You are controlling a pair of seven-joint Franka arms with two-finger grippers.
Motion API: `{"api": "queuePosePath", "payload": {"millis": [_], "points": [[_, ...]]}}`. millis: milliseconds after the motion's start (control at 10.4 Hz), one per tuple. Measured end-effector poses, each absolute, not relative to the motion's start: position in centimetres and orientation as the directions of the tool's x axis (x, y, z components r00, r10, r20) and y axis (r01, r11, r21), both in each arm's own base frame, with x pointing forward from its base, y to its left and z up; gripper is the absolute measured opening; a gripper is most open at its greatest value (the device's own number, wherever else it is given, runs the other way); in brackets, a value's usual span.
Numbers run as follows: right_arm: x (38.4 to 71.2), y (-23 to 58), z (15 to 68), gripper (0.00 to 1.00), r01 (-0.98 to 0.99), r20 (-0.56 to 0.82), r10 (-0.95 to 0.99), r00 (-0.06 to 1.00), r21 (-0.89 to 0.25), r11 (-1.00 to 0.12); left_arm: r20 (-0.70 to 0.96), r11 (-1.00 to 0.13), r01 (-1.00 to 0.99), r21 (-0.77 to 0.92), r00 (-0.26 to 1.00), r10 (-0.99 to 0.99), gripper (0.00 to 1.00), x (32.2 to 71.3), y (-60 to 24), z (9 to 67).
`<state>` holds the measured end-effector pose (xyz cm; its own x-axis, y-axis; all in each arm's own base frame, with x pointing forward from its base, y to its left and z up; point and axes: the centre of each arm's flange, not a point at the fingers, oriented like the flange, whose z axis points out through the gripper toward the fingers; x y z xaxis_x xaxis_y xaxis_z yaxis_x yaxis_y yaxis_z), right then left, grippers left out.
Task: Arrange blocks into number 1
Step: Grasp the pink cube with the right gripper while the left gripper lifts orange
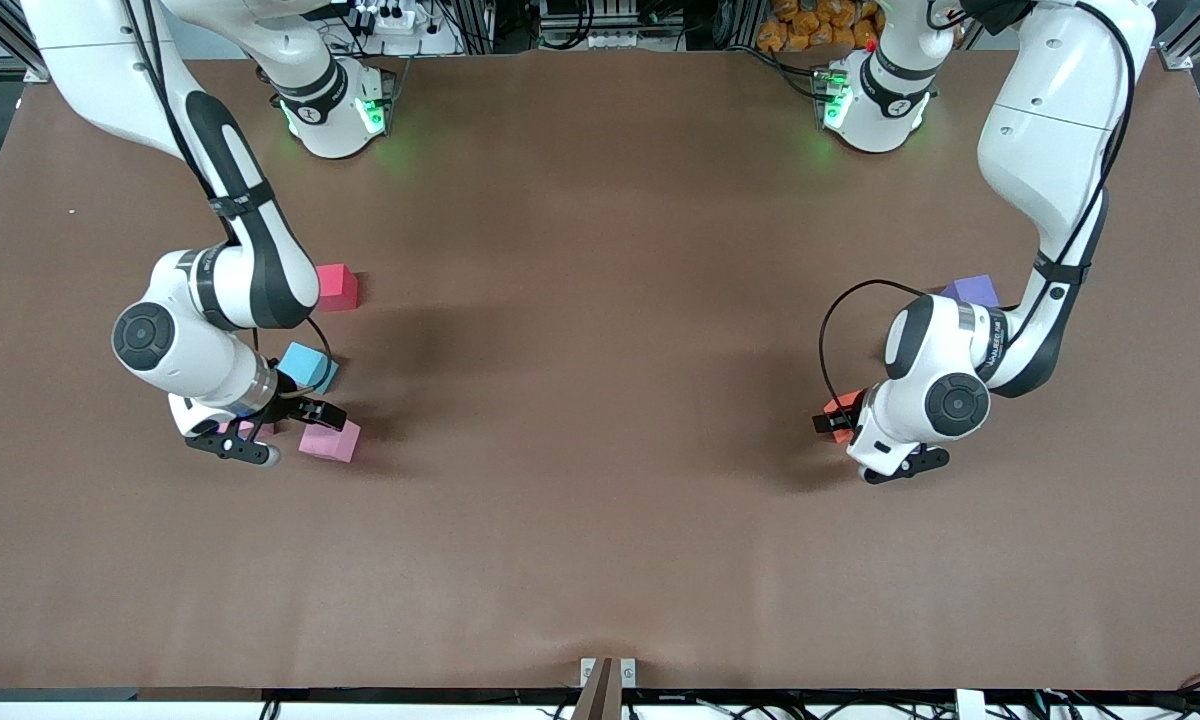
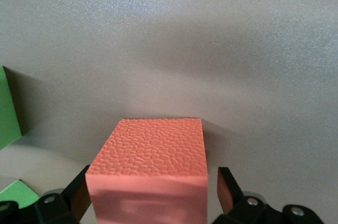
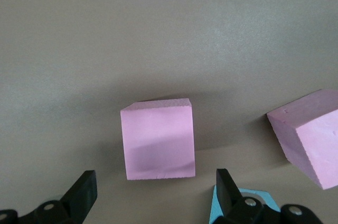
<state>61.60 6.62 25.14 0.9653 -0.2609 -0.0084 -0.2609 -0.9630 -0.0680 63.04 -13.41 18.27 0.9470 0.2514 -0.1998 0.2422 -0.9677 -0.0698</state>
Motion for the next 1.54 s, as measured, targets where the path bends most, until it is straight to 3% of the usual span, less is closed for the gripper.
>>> {"api": "queuePosePath", "payload": {"millis": [1541], "points": [[61.9, 7.0, 20.4, 1.00, -0.303, 0.001, -0.303, 0.953, -0.050, -0.952, -0.202, -0.968, 0.242, -0.070, 0.946, 0.252, 1.00, 63.0, -13.4, 18.0]]}}
